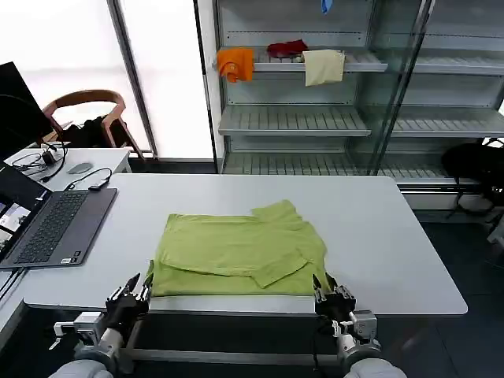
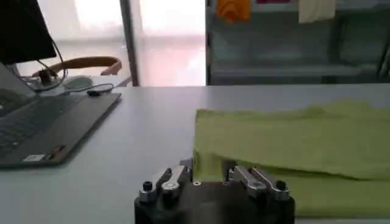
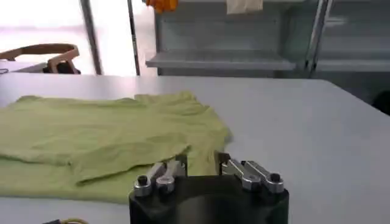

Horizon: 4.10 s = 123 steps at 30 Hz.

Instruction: Fold and organize the clothes.

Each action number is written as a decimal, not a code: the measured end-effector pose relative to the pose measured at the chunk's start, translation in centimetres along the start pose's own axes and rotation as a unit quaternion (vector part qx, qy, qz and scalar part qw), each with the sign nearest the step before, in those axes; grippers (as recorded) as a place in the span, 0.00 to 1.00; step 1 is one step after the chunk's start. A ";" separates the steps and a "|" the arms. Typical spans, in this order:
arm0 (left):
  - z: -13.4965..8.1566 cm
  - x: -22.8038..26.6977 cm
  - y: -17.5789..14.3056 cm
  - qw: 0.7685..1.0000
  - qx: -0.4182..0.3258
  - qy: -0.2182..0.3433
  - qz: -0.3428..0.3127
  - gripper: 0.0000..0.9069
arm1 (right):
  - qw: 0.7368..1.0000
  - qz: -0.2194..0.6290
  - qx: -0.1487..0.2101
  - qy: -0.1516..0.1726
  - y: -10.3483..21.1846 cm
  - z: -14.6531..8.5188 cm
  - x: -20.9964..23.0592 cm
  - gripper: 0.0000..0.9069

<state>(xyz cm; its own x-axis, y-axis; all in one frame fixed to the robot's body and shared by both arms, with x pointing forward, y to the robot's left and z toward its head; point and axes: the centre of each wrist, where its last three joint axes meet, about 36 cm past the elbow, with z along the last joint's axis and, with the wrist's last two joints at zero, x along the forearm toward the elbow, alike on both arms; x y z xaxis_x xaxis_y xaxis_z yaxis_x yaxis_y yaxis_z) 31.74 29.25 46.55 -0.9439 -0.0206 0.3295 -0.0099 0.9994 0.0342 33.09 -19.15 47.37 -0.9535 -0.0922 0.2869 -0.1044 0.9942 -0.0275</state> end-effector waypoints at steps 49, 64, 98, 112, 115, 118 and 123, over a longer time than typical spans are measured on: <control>-5.3 -25.3 3.6 0.995 -0.046 0.060 0.065 0.96 | 0.997 -0.019 0.006 0.075 1.5 -5.3 -29.6 1.00; -4.5 -26.2 3.5 0.994 -0.047 0.076 0.070 0.34 | 0.995 -0.024 0.015 0.093 1.7 -4.0 -30.2 0.19; -6.0 -22.2 4.3 0.995 -0.007 0.023 0.100 0.00 | 0.998 -0.057 -0.032 0.018 1.3 -5.9 -23.6 0.00; -3.8 -16.6 4.1 0.990 0.004 0.000 0.139 0.00 | 0.997 -0.070 -0.037 -0.002 0.7 -2.7 -15.5 0.00; -3.0 -15.7 3.9 0.989 0.002 0.000 0.145 0.00 | 0.997 -0.070 -0.037 0.001 0.7 -1.9 -14.1 0.00; -2.4 -14.9 3.9 0.989 -0.002 -0.001 0.147 0.00 | 0.997 -0.072 -0.037 0.004 0.7 -1.2 -12.9 0.00; -1.7 -13.7 4.2 0.989 -0.015 -0.004 0.146 0.00 | 0.996 -0.074 -0.038 0.011 1.1 -0.3 -11.4 0.00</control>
<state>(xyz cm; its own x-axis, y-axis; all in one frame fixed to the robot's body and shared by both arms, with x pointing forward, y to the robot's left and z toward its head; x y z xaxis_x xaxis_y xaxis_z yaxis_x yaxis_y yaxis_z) 45.18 33.70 43.79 -0.9081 0.2686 0.3212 0.2726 0.9616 -0.0335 43.96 -17.00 44.33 -0.9232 -0.2371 0.3026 -0.2204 0.9714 0.0888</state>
